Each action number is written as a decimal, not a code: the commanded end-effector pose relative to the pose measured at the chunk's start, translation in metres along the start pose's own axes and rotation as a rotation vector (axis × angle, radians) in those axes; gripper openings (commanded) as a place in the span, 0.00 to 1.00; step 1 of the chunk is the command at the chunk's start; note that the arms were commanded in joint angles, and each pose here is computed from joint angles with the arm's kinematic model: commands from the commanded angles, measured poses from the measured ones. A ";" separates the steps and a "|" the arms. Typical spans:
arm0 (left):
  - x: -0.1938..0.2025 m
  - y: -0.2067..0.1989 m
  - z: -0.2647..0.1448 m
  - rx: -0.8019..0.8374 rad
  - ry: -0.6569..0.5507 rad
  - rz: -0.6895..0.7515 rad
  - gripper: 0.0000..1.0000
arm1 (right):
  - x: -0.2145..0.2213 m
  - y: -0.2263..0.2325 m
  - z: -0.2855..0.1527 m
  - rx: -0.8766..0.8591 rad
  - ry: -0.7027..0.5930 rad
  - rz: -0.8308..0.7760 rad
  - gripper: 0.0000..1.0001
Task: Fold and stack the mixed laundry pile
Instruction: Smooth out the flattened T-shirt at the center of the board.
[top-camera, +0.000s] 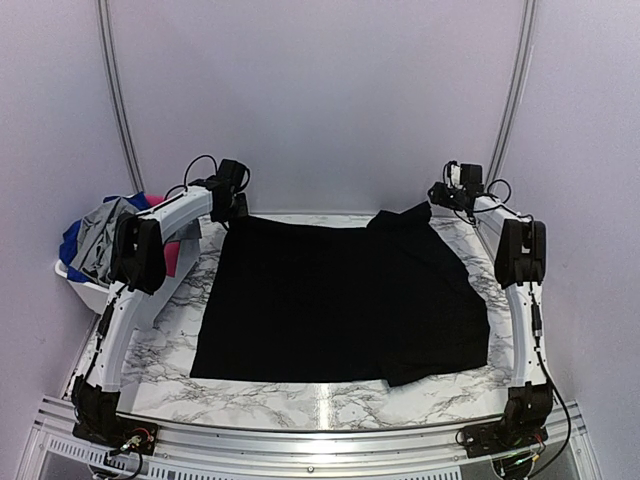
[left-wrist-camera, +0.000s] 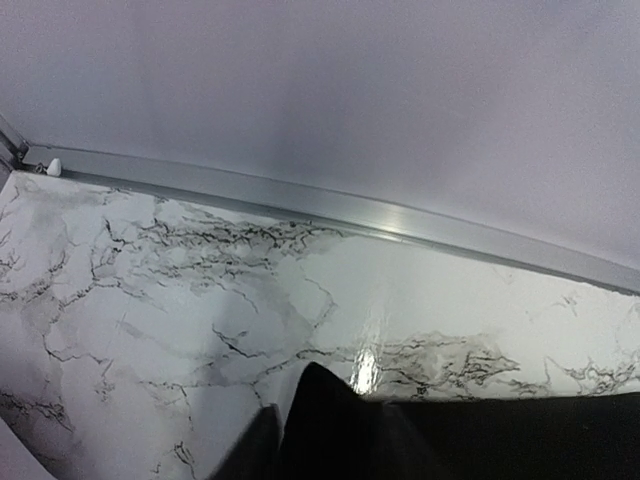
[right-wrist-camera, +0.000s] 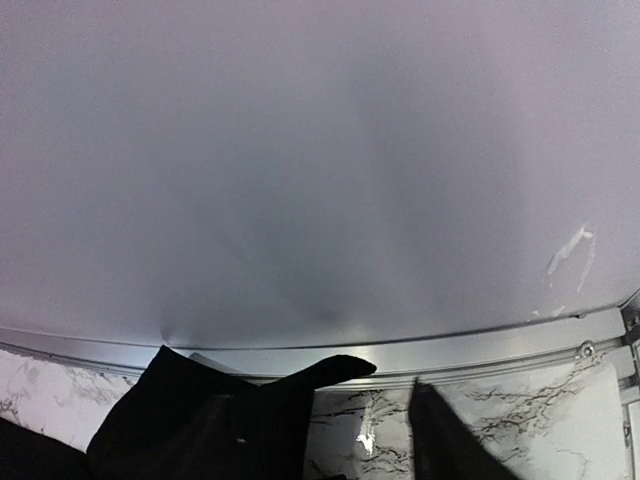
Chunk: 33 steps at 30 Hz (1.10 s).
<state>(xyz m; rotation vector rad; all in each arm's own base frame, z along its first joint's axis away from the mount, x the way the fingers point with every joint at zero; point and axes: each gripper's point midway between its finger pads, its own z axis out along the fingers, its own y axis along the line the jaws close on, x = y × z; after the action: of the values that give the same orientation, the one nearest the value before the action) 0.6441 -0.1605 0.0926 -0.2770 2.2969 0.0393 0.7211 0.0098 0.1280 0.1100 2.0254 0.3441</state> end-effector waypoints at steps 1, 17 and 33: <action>-0.051 -0.002 -0.027 0.020 -0.132 -0.021 0.62 | -0.077 0.021 -0.031 -0.052 -0.172 -0.009 0.88; 0.134 -0.028 -0.132 0.192 0.276 0.282 0.99 | 0.084 0.060 -0.191 -0.079 0.354 0.098 0.82; 0.180 0.009 -0.052 -0.008 0.406 0.366 0.93 | 0.188 0.019 -0.106 -0.042 0.588 0.111 0.75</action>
<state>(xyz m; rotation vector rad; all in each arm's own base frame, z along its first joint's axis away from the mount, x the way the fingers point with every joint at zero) 0.4780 -0.2293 0.0226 0.1924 2.6574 0.0424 0.5199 0.0520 0.0407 0.0939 2.5658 0.5408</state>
